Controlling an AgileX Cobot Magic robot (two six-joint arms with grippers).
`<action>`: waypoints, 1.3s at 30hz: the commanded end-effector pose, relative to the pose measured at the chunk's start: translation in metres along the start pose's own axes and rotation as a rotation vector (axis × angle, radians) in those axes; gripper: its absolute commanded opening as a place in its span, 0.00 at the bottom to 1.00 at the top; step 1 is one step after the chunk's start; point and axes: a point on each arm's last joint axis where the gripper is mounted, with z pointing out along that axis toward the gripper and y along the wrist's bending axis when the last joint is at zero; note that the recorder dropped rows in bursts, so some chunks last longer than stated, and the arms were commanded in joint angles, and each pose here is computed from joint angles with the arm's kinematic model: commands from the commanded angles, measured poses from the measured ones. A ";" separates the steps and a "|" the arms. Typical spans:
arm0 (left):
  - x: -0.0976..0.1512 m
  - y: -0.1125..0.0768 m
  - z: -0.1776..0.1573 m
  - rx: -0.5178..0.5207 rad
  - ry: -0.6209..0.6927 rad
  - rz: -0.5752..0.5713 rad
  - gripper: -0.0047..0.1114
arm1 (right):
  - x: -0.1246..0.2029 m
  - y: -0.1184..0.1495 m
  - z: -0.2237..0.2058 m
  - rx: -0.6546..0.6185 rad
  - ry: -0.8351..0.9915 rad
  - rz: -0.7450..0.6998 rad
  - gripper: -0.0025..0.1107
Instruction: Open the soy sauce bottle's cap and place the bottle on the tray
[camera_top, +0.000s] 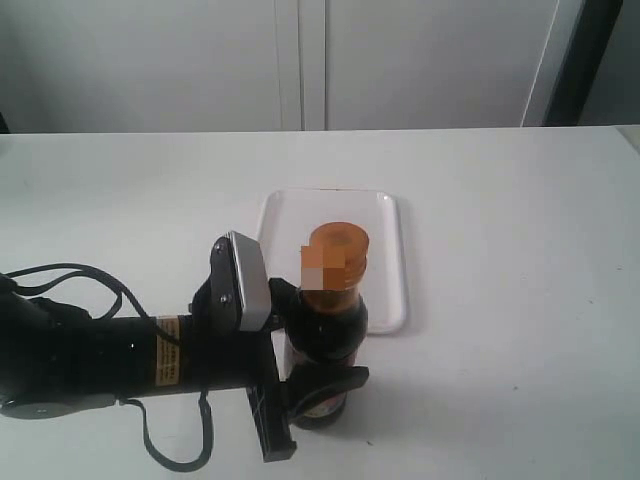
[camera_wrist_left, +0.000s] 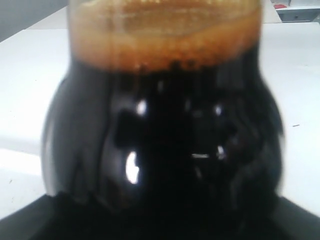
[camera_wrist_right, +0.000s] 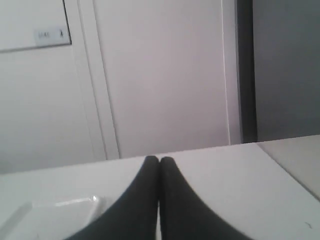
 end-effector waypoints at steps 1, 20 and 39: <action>-0.002 0.003 0.000 -0.027 -0.004 0.025 0.04 | -0.011 0.001 -0.001 -0.024 -0.134 0.120 0.02; -0.001 0.002 0.000 -0.019 -0.003 0.033 0.04 | -0.104 0.019 0.025 -0.055 -0.239 0.039 0.02; -0.001 0.002 0.000 -0.014 -0.002 0.036 0.04 | -0.143 0.039 0.099 -0.108 -0.036 -0.159 0.02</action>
